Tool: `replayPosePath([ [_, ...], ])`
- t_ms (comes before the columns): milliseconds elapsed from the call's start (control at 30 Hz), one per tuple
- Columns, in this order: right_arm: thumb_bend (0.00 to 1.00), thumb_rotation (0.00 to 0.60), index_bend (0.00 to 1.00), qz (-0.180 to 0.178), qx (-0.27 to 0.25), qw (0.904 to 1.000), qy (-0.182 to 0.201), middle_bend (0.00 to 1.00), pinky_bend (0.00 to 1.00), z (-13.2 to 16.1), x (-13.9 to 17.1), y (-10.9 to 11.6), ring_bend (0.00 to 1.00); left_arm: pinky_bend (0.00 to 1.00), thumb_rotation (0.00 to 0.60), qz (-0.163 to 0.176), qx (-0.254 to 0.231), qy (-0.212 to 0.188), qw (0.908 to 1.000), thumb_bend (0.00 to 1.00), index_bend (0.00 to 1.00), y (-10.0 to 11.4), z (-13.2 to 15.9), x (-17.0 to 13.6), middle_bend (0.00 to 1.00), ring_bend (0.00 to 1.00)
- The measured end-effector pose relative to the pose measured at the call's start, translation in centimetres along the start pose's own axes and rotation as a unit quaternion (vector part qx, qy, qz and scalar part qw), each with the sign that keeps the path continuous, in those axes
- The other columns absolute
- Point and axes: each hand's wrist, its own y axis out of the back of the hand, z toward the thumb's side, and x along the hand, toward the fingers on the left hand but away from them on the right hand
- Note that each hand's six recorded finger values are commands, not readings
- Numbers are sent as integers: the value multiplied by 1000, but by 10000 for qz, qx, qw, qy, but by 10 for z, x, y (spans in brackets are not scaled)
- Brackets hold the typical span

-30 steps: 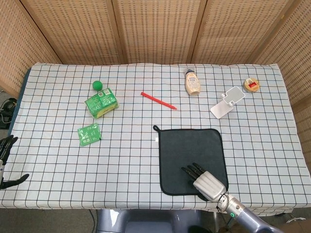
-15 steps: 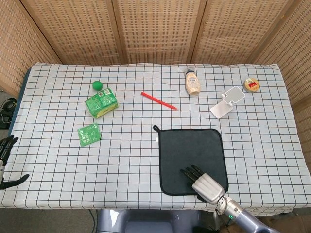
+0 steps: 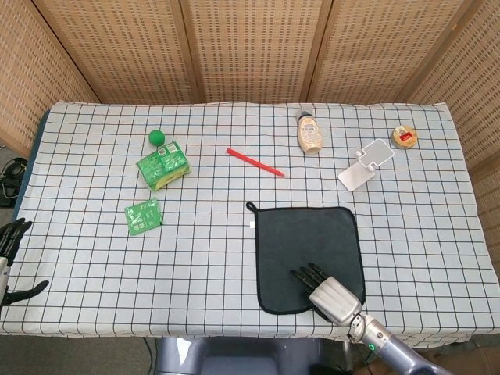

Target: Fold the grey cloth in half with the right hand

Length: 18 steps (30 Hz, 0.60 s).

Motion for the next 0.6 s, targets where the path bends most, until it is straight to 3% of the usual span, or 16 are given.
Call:
replayPosePath([
  [367,670,600,618,-132,-433,9989,-141,0,0,-6,-7,8,0,0,600,-7,2,0,10000,0,0,-1,0,0,0,0],
  [600,684,600,628,-297,-723,9962,-375,0,0,-18,-27,26,0,0,600,-6,-12,33,10000,0,0,0,-1,1,0,0],
])
